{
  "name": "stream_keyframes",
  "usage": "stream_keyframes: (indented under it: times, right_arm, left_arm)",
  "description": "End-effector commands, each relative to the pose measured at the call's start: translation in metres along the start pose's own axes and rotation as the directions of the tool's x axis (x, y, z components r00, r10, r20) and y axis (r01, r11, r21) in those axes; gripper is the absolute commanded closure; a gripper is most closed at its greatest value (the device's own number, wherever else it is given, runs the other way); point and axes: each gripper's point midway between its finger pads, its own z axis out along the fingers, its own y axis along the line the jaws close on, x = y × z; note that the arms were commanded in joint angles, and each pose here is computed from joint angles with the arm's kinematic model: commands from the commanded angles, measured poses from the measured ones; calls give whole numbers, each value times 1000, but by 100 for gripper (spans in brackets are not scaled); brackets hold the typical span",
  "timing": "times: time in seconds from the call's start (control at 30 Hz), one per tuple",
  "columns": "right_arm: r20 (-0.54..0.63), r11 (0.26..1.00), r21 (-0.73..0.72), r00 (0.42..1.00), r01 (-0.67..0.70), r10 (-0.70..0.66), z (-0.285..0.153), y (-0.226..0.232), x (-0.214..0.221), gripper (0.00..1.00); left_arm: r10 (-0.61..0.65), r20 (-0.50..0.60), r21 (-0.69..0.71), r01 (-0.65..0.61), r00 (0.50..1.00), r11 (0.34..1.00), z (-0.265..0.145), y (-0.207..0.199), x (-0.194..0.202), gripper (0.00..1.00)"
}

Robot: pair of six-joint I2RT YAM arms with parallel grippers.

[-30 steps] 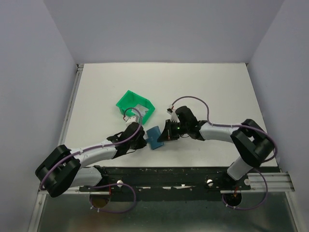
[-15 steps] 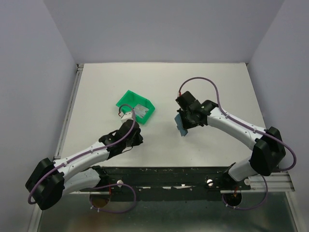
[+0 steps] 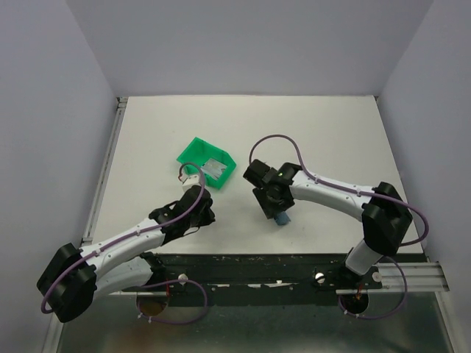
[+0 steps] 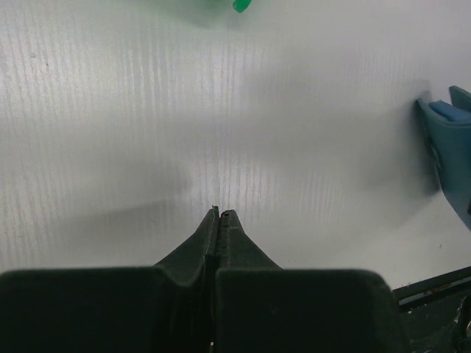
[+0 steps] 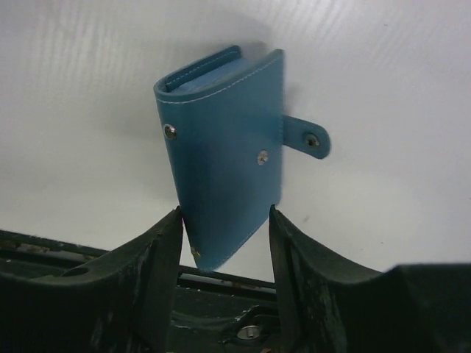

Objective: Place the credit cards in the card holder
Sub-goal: Turn over the card holder at the center of the board.

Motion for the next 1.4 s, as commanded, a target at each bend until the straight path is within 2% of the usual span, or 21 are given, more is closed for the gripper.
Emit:
stream_keyframes:
  times: [0.0,0.1,0.17,0.27,0.4,0.47,0.67,0.9,1.13,1.37]
  right_arm:
    - [87,979,-202,996,-7,25,-13,42,-14,40]
    - [156,910,-414,985,1,69,-31,74,-21,39]
    - [203,885,-465,973,-1,108,-42,79,-27,39]
    - [278,919,-393,947,-38,159,-47,57,-35,39]
    - [241,948,-263,939,-179,244,-31,8,-30,40]
    - [236,947,-207,926,-247,294,-25,-20,-26,43]
    - [209,882,-249,866,-401,453,-18,-66,-22,54]
    - [145,835,-315,847,-450,511,-1,-63,-16,61]
    - [184,830,-328,832,-451,524,-9,-67,-17,63]
    - [152,824,-321,833,-467,531,0,-68,-13,64]
  left_arm:
    - [-14,-5,-26,14,1000,1000,1,7,3,100]
    - [-18,-9,-29,18,1000,999,2,8,4,100]
    - [-22,-8,-28,21,1000,999,3,7,4,100]
    - [-20,-7,-17,20,1000,1000,2,3,2,100]
    - [19,-1,91,-19,1000,996,2,-25,-9,100]
    - [57,2,165,-57,998,985,-1,-46,-17,99]
    - [150,54,399,-159,987,903,-13,-119,-41,97]
    - [274,-48,464,-222,960,858,13,-168,-22,98]
    - [301,-171,448,-198,938,872,35,-166,22,98]
    - [341,-235,459,-205,910,864,48,-170,44,98]
